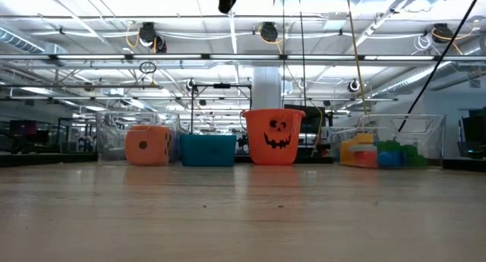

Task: Pick & Place Toys
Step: Put the green game piece into the right transparent bin

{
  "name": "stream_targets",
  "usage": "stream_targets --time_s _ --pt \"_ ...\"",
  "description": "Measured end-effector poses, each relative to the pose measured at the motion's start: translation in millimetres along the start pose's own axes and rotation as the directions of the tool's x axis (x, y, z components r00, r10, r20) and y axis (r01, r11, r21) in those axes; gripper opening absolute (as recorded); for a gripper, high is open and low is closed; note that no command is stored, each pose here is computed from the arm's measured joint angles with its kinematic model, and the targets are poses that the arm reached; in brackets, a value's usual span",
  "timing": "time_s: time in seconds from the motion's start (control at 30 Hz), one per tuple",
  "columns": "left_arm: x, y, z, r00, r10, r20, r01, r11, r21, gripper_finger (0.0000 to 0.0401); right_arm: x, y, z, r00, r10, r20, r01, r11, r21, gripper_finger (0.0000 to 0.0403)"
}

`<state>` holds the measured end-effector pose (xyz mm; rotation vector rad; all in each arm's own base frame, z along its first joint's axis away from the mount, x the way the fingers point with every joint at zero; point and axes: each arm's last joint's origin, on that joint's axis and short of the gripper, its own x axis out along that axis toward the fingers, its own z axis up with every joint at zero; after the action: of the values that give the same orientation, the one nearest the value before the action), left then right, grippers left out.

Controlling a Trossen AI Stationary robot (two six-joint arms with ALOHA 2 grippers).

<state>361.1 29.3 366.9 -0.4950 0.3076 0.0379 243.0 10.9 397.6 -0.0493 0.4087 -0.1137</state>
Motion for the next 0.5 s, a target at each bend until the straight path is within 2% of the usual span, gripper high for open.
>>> stream_targets --time_s 0.2,0.5 --pt "-6 -10 13 0.999 -0.005 0.043 -0.001 0.991 0.132 0.0158 -7 -12 6 0.997 0.047 0.067 -0.055 0.99 0.133 0.0227" --pt "-7 -20 14 0.998 -0.016 0.062 0.003 0.978 0.207 0.0153 1 -23 13 0.967 0.148 0.209 -0.188 0.964 0.187 0.0223"
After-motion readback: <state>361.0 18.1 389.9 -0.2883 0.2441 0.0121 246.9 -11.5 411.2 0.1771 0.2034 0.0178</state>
